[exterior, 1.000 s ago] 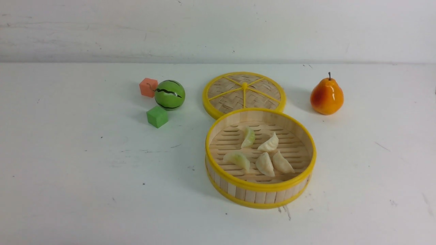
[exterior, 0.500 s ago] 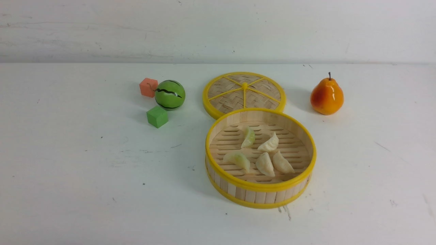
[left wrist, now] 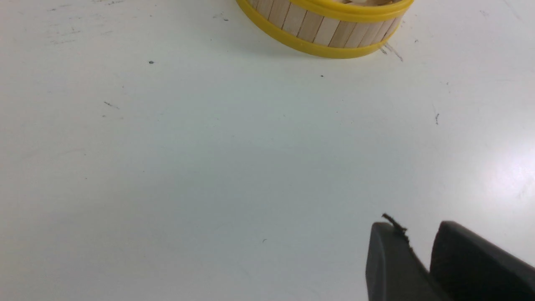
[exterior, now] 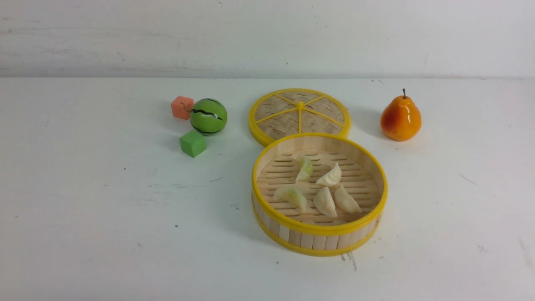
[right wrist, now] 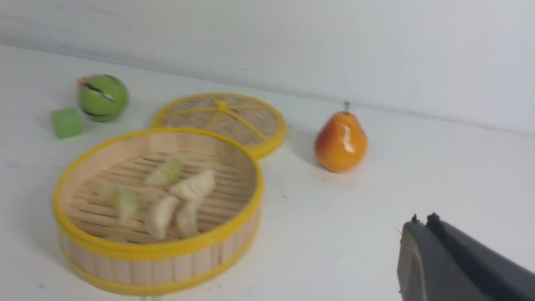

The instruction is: Put the dumplings into the steamer on the white table.

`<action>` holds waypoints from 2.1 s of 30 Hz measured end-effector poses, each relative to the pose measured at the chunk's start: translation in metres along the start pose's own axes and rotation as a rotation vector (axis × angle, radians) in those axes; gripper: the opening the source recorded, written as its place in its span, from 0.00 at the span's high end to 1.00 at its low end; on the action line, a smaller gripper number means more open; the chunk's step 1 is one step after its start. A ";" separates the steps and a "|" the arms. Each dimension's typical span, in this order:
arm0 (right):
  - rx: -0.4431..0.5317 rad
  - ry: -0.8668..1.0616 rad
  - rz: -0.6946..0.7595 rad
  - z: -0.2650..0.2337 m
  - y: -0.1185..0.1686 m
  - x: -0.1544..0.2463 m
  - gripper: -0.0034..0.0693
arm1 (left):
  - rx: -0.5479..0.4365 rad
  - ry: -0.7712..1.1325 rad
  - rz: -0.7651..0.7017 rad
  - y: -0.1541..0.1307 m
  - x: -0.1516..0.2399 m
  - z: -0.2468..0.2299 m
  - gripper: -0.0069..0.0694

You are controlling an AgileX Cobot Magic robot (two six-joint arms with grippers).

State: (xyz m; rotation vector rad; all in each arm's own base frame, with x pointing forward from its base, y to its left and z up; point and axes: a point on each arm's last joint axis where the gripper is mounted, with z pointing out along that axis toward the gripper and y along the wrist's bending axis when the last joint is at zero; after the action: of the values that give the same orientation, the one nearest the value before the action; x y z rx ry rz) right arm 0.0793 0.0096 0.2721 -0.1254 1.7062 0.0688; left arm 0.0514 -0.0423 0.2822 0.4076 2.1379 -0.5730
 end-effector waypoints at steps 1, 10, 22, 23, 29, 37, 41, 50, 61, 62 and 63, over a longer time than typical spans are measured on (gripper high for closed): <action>0.038 -0.002 0.004 -0.003 -0.003 0.010 0.97 | 0.000 0.000 0.000 0.000 0.000 0.000 0.71; 0.205 0.016 0.082 -0.013 -0.011 0.089 0.97 | 0.000 0.000 0.000 0.000 0.000 0.000 0.71; 0.190 0.147 0.115 -0.014 -0.008 0.102 0.97 | 0.000 0.001 0.000 0.000 0.000 0.000 0.70; 0.190 0.148 0.117 -0.014 -0.008 0.101 0.97 | 0.000 0.001 0.000 0.000 0.000 0.000 0.70; 0.190 0.152 0.118 -0.014 -0.008 0.101 0.96 | 0.000 0.001 0.000 0.000 0.000 0.000 0.70; 0.190 0.154 0.119 -0.014 -0.007 0.102 0.95 | 0.000 0.001 0.000 0.000 0.000 0.000 0.70; 0.190 0.154 0.119 -0.014 -0.007 0.102 0.94 | 0.000 0.001 0.000 0.000 0.000 0.000 0.70; 0.191 0.154 0.121 -0.014 -0.007 0.102 0.93 | -0.012 -0.003 0.013 0.001 0.000 0.000 0.69; 0.191 0.154 0.121 -0.014 -0.008 0.102 0.91 | -0.156 -0.391 0.068 0.017 -0.017 0.008 0.93; 0.191 0.154 0.121 -0.014 -0.008 0.102 0.91 | -0.167 -0.408 0.058 0.019 -0.016 0.009 0.93; 0.191 0.154 0.121 -0.014 -0.008 0.102 0.91 | -0.199 -0.462 0.027 0.024 -0.011 0.011 0.93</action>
State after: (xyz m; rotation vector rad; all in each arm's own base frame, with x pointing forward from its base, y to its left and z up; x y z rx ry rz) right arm 0.0523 -0.0040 0.1738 0.1173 1.8636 -0.0146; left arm 0.0762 -0.0287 0.2790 0.1704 1.7208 -0.3882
